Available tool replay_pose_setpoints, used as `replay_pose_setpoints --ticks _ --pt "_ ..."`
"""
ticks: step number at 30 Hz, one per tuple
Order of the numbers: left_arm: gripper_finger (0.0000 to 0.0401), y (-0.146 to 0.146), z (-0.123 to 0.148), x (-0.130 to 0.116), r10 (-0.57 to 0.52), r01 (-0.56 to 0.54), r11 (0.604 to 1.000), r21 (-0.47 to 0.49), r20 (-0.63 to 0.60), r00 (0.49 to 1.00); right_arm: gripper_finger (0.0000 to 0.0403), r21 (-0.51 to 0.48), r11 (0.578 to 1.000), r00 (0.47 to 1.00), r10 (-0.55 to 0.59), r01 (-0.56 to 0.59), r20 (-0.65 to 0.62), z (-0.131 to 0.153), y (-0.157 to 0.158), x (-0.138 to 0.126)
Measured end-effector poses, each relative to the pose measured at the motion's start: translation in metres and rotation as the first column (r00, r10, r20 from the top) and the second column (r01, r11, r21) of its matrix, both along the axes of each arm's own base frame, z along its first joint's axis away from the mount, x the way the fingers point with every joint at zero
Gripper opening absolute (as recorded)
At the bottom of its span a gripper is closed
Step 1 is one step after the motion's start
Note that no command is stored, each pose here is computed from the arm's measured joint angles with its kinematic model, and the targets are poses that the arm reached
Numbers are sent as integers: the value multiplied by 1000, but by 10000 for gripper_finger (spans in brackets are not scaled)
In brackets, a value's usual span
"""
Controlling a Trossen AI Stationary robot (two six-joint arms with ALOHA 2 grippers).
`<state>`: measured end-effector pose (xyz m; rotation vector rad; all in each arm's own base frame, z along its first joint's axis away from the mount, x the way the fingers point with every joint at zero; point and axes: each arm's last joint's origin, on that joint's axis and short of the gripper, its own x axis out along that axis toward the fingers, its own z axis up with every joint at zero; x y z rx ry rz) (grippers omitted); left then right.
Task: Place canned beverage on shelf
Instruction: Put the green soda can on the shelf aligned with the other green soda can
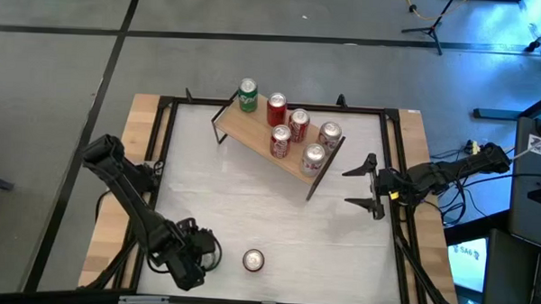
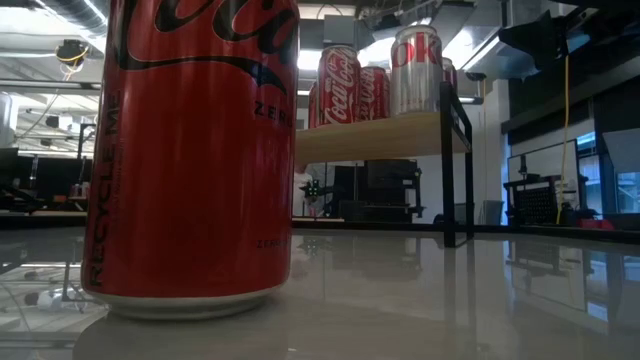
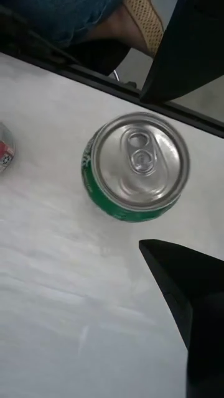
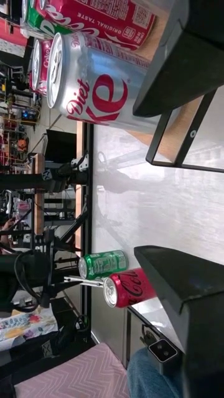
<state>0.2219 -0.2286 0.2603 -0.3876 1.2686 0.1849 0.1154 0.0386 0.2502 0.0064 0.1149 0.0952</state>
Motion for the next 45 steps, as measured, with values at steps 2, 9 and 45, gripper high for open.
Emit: replay_pose_setpoints --ticks 2,9,45 --pt "362 0 -1 3 0 0 1000 -4 8 1000 349 0 1000 1000 0 0 0 0 0 0" --pt "362 1 -1 7 13 -13 1000 -15 25 1000 349 0 1000 1000 0 0 0 0 0 0" --pt "358 -6 -27 18 33 -32 999 22 -48 998 349 0 1000 1000 0 0 0 0 0 0"
